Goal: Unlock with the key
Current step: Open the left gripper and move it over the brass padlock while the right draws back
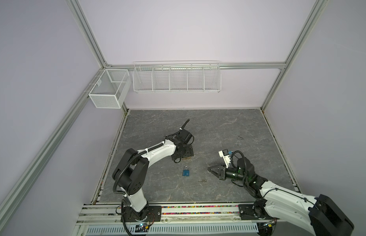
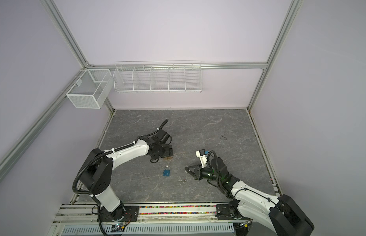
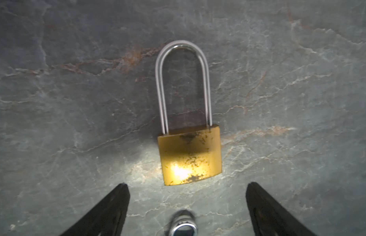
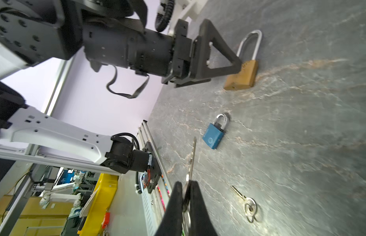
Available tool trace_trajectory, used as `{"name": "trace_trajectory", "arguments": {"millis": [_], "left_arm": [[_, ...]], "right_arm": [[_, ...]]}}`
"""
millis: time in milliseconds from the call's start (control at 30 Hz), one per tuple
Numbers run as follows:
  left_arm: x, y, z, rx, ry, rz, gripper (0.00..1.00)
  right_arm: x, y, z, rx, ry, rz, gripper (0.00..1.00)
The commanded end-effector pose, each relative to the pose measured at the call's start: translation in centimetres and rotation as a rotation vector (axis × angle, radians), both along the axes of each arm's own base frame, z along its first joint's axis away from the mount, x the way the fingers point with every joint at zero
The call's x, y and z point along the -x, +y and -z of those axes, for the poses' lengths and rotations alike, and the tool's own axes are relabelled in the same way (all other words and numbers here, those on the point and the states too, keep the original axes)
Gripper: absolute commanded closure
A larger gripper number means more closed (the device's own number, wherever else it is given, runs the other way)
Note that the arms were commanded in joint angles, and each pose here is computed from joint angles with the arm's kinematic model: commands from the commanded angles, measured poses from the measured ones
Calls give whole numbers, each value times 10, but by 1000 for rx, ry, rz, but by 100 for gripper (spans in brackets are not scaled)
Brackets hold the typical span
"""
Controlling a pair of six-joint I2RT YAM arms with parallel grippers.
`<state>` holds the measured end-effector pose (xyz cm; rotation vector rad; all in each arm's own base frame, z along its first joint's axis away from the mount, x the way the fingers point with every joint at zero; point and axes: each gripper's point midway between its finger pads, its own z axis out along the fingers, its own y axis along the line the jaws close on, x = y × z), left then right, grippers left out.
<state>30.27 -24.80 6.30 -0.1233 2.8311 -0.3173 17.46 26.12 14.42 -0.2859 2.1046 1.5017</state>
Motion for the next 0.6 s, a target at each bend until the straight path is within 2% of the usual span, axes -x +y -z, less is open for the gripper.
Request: {"name": "trace_trajectory", "arguments": {"millis": [0,267,567], "left_arm": [[-12,-2,4,-23,-6,-38,10],[-13,-5,22,-47,34,-29,15],[-14,-18,35,-14,58,-19,24]], "right_arm": [[2,1,-26,-81,-38,-19,94],[2,-13,-29,-47,-64,27,94],[3,-20,-29,-25,-64,44,94]]}}
